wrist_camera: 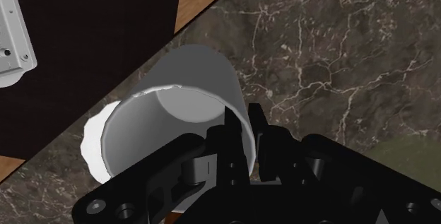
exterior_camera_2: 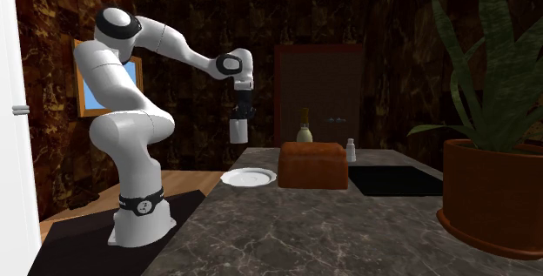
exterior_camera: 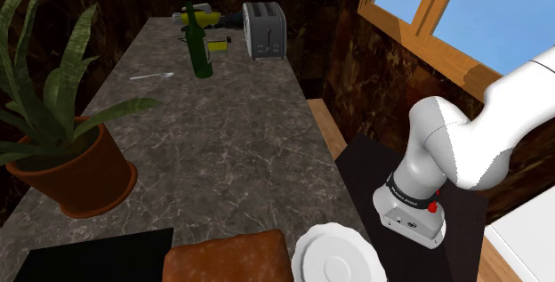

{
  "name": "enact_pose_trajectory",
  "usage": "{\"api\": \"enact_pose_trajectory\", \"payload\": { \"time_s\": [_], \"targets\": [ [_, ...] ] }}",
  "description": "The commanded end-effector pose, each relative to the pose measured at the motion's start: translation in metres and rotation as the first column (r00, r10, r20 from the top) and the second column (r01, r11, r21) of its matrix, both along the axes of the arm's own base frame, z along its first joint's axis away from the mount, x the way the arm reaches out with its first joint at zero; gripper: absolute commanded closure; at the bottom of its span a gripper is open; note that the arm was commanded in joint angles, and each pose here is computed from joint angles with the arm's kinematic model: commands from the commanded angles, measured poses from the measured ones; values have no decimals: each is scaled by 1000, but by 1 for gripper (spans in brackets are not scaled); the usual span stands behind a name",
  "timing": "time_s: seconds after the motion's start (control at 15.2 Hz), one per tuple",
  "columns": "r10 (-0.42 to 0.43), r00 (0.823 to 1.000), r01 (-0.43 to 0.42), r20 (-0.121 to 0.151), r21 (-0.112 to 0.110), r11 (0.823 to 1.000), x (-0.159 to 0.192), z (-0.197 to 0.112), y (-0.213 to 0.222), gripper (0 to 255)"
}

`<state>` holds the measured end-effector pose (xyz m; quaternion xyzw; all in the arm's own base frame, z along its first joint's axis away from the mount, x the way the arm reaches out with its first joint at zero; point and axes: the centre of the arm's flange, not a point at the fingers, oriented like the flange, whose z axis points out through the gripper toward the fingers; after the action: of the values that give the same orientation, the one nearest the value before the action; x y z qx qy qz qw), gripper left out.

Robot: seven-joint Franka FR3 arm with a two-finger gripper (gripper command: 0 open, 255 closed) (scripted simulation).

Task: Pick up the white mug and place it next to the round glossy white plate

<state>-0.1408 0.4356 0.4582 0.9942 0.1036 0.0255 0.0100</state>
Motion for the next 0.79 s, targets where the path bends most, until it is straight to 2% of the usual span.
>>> {"api": "enact_pose_trajectory", "payload": {
  "time_s": [0.0, 0.73],
  "targets": [
    [0, 1000, 0, 0, 0, 1000, 0, -11, 0, 255],
    [0, 1000, 0, 0, 0, 1000, 0, -69, 0, 255]
  ]
}}
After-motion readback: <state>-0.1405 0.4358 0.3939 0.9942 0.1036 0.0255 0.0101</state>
